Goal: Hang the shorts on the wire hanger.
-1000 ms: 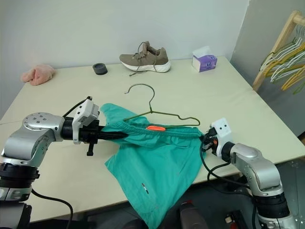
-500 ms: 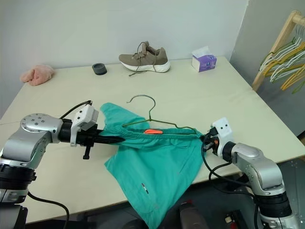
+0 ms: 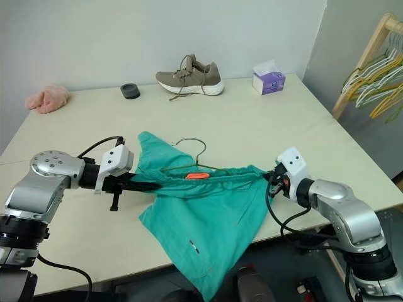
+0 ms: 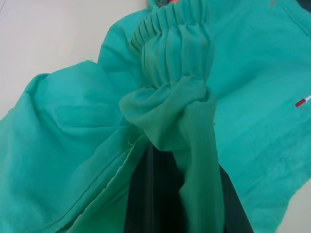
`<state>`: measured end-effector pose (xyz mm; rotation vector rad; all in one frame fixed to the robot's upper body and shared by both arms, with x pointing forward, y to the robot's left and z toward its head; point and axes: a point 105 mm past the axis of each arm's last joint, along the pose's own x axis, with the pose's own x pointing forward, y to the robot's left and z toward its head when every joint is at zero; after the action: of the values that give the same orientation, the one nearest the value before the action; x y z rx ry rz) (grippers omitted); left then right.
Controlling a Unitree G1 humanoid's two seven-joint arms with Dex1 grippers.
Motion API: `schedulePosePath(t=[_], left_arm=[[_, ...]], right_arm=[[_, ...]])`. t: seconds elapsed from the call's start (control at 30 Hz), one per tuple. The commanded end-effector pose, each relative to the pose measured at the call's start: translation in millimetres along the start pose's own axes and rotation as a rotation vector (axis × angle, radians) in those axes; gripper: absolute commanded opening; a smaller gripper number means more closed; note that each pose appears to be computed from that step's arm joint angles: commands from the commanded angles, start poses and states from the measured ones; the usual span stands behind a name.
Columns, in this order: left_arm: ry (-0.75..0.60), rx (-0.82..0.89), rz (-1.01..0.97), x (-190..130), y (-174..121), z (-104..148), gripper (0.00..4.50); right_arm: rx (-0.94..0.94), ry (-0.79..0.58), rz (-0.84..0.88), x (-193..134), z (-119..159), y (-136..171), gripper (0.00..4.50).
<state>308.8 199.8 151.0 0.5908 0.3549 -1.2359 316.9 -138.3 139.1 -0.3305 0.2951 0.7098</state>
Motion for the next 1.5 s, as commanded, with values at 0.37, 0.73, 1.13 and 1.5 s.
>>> schedulePosePath(t=[0.37, 0.73, 1.13, 1.5], left_arm=[[-0.039, 0.044, -0.025, 17.8, -5.1, 10.6, 0.00], [-0.040, 0.057, -0.040, 21.2, -6.9, 11.7, 0.00], [-0.061, 0.073, -0.065, 25.0, -8.5, 20.4, 0.00], [-0.106, 0.052, -0.074, 26.0, -11.6, 27.8, 0.00]], right_arm=[[-0.292, -0.032, 0.153, -8.1, 37.3, 30.8, 0.99], [-0.303, 0.097, 0.131, -20.7, 18.0, 13.5, 4.46], [-0.390, 0.168, 0.327, 27.2, 13.1, 18.7, 4.46], [-0.415, 0.173, 0.426, 37.3, 16.2, 22.9, 1.54]])
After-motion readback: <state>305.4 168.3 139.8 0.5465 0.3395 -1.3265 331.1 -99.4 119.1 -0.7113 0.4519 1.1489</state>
